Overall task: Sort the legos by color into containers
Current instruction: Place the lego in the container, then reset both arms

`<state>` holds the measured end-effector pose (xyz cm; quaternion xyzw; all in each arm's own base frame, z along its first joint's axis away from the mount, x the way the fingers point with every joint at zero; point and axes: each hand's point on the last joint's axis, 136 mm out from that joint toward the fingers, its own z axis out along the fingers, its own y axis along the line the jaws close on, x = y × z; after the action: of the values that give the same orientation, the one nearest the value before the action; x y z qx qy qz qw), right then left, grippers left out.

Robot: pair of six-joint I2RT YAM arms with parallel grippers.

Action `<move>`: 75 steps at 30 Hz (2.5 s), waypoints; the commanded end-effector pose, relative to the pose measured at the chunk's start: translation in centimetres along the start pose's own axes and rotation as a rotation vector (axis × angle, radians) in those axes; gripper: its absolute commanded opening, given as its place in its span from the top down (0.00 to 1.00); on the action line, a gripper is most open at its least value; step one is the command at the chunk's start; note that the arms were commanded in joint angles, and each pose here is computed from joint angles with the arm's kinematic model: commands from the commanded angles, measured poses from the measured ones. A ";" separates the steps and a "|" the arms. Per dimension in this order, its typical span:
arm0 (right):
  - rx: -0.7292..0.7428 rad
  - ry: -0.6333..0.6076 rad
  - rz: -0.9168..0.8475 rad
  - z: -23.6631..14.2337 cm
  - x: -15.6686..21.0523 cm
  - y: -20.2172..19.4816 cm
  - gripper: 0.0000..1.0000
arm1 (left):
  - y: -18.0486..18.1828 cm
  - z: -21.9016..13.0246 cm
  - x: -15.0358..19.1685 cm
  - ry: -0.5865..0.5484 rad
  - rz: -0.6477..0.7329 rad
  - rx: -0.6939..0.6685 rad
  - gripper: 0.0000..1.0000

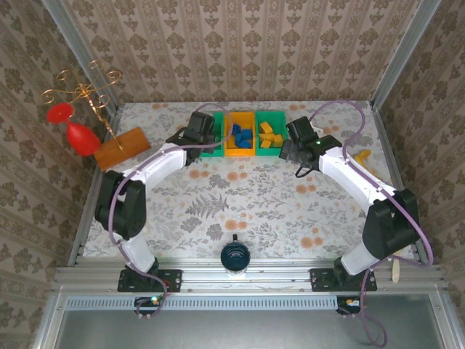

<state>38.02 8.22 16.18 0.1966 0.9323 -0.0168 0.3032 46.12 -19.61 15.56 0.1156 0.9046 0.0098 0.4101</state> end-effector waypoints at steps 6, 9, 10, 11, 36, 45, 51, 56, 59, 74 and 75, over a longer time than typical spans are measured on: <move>0.029 -0.049 0.023 -1.1 -0.8 -1.2 0.00 | 1.6 5.0 -2.8 0.004 -0.036 0.001 0.56; 0.029 -0.056 0.022 -1.4 -0.9 -1.4 0.00 | 1.9 6.6 -3.0 0.024 -0.054 0.007 0.55; 0.030 -0.060 0.022 -1.6 -1.0 -1.4 0.00 | 2.0 7.1 -3.1 0.029 -0.061 0.007 0.54; 0.028 -0.063 0.023 -1.7 -1.0 -1.5 0.00 | 2.1 7.4 -3.1 0.036 -0.065 0.007 0.54; 0.022 -0.087 0.022 -2.4 -1.4 -1.8 0.00 | 2.4 9.5 -3.4 0.062 -0.083 0.014 0.36; 0.021 -0.104 0.025 -2.9 -1.6 -2.0 0.00 | 2.6 7.6 -4.5 0.028 -0.090 0.020 0.24; 0.042 -0.125 0.015 -3.2 -1.8 -2.5 0.00 | 2.7 6.1 -4.5 0.009 -0.102 0.027 0.11; 0.059 -0.158 0.014 -3.6 -2.2 -3.2 0.00 | 3.0 4.5 -4.3 -0.019 -0.125 0.032 0.00; 0.065 -0.181 0.011 -3.8 -2.2 -3.6 0.00 | 3.4 3.3 -3.9 -0.036 -0.137 0.024 0.00; 0.132 -0.302 -0.021 -4.6 -2.5 -6.6 0.00 | 7.5 -4.6 -0.3 -0.164 -0.152 -0.095 0.00; 0.140 -0.312 -0.023 -4.6 -2.5 -6.8 0.00 | 7.9 -5.3 0.2 -0.174 -0.150 -0.108 0.00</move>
<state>34.89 3.27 19.53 0.1931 0.8916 -0.0847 0.4008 44.34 -13.04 17.97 0.0458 0.8882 0.0003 0.4572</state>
